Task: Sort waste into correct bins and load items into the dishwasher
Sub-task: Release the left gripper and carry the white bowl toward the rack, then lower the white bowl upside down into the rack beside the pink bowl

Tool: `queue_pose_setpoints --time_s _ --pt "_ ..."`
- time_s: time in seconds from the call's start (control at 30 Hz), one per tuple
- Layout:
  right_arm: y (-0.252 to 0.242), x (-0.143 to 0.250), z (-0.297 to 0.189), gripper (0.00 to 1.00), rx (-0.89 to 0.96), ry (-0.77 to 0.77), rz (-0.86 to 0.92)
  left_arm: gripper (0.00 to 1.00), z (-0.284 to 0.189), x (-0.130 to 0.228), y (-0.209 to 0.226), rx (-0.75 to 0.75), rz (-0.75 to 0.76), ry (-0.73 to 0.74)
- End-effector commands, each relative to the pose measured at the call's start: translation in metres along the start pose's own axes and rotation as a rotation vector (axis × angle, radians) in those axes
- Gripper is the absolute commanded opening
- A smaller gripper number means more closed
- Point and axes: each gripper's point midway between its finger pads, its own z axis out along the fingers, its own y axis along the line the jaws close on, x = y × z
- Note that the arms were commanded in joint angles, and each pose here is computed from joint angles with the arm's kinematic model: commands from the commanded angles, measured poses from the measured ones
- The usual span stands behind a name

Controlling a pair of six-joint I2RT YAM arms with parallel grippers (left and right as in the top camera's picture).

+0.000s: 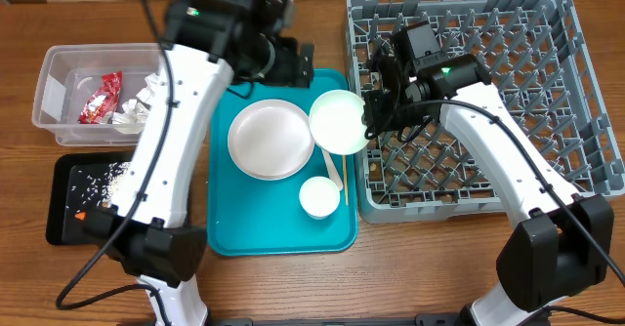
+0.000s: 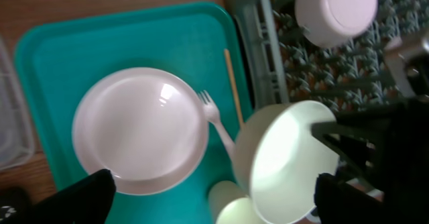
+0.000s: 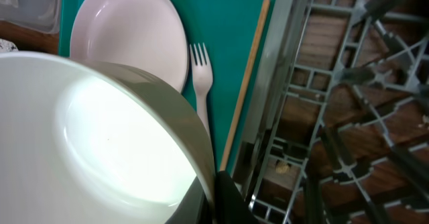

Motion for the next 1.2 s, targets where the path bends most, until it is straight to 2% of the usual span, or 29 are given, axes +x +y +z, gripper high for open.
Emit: queue_pose_setpoints --time_s 0.0,0.2,0.43,0.73,1.03,1.17 --pt "-0.006 -0.010 -0.003 0.04 0.043 -0.048 -0.019 1.00 -0.006 -0.009 0.025 -0.051 -0.023 -0.026" --pt "-0.033 -0.039 -0.010 0.04 0.213 -0.175 -0.037 1.00 -0.007 -0.011 0.033 -0.057 -0.039 -0.029" --pt "-0.081 -0.067 -0.036 0.04 0.519 -0.315 -0.015 1.00 -0.007 -0.011 0.033 -0.057 -0.039 -0.029" --pt "-0.166 -0.121 -0.125 0.04 0.908 -0.648 0.109 1.00 -0.007 -0.011 0.033 -0.057 -0.039 -0.029" --pt "-0.245 -0.140 -0.206 0.04 1.140 -0.725 -0.009 1.00 -0.007 -0.011 0.033 -0.057 -0.039 -0.029" --pt "-0.274 -0.136 -0.209 0.04 1.233 -0.619 -0.110 1.00 -0.007 -0.011 0.033 -0.057 -0.039 -0.029"
